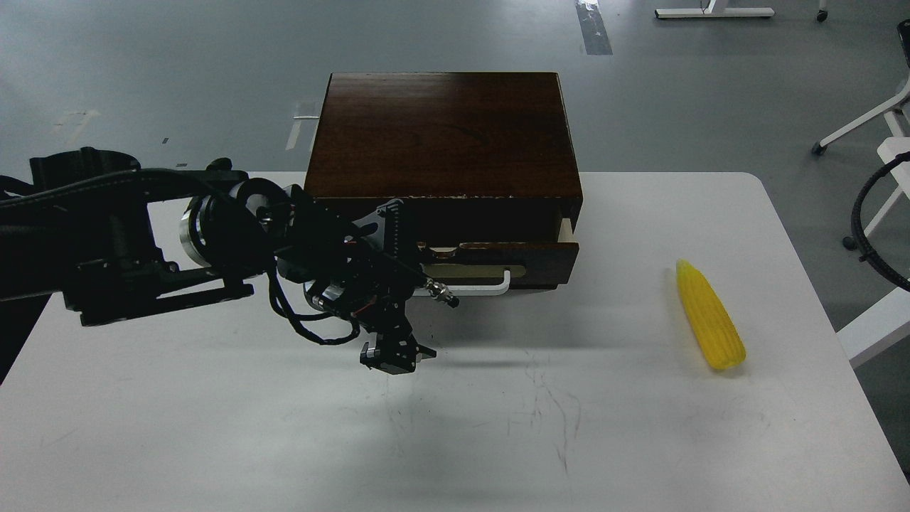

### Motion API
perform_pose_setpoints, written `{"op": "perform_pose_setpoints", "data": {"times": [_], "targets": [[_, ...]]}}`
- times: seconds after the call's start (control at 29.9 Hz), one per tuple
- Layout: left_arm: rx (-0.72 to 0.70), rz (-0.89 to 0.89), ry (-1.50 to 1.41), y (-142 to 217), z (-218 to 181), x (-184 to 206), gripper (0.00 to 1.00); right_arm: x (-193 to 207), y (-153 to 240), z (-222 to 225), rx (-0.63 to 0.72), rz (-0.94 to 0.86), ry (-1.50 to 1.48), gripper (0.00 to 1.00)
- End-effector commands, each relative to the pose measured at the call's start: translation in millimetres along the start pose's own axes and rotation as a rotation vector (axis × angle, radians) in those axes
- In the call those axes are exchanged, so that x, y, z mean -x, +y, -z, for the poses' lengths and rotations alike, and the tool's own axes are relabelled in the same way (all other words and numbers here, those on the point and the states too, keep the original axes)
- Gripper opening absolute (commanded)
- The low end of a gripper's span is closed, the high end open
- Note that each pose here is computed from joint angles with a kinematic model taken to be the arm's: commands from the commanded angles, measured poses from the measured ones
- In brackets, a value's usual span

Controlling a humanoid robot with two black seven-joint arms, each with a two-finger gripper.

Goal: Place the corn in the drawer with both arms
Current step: 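Pull the drawer toward the robot with the left gripper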

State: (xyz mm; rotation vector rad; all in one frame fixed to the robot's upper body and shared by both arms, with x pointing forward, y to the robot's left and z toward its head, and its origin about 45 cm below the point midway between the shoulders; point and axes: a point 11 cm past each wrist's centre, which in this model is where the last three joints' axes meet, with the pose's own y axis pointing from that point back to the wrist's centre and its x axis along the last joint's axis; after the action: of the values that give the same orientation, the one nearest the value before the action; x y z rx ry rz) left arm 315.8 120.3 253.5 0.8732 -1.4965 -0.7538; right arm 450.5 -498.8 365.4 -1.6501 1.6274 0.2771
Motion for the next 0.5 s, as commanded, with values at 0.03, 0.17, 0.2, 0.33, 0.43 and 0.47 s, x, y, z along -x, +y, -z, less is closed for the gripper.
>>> {"op": "perform_pose_setpoints", "data": {"times": [0.03,0.17,0.2,0.33,0.43,0.47], "targets": [[0.007,-0.003,-0.005,1.1,-3.5,-0.4,0.91,-0.8,0.3,0.8,-0.001,-0.002,0.002,1.0],[0.012,-0.006,-0.008,3.5,-6.8,0.4,0.93,-4.4,0.8,7.0,-0.011,-0.012,0.012,1.0],[0.012,-0.006,-0.008,3.5,-6.8,0.4,0.93,-5.3,1.0,7.4,-0.012,-0.015,0.014,1.0],[0.011,-0.008,-0.011,3.7,-6.6,-0.8,0.93,-5.4,0.4,9.9,-0.016,-0.015,0.017,1.0],[0.015,-0.008,-0.013,3.9,-8.4,-0.7,0.94,-5.4,0.4,9.9,-0.016,-0.015,0.017,1.0],[0.02,-0.01,-0.017,4.3,-10.5,-1.3,0.94,-5.4,0.4,9.9,-0.016,-0.015,0.017,1.0]]}}
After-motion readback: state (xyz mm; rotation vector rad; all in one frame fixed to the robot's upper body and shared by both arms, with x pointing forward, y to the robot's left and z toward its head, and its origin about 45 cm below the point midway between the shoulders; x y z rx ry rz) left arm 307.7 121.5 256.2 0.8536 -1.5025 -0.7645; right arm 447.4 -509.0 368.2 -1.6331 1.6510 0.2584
